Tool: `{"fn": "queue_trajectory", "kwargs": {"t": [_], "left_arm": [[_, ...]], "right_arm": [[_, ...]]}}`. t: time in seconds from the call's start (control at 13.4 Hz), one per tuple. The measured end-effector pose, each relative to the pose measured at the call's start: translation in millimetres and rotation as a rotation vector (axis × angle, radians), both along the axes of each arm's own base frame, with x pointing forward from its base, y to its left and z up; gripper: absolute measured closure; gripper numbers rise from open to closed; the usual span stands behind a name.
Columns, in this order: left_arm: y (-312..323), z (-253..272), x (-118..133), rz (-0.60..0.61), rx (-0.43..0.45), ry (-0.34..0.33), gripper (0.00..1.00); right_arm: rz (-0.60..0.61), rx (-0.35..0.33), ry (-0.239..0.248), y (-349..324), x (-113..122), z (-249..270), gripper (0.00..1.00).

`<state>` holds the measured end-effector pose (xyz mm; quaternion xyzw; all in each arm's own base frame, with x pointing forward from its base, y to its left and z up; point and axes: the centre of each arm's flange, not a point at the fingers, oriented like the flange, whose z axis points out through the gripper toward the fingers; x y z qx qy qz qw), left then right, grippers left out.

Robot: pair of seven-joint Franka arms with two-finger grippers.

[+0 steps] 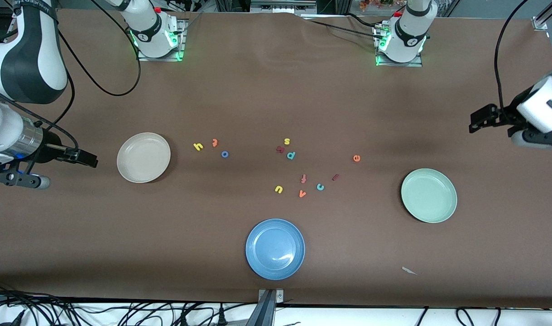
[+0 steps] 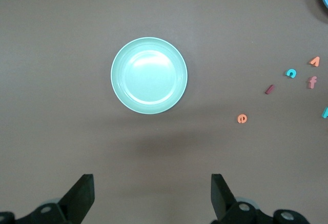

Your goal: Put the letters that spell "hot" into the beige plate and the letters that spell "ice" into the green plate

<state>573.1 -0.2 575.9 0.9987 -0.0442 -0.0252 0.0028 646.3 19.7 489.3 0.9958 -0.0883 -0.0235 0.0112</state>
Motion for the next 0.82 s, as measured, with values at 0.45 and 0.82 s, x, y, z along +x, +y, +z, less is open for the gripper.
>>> {"fn": "queue_trajectory", "kwargs": {"t": [0.45, 0.82], "left_arm": [[2.6, -23.2, -4.0, 0.007, 0.000, 0.077, 0.00], [9.9, -25.7, -3.1, 0.019, -0.001, 0.081, 0.00]], "right_arm": [[0.000, 0.000, 0.000, 0.0, 0.0, 0.0, 0.00], [0.000, 0.000, 0.000, 0.0, 0.0, 0.0, 0.00]]}}
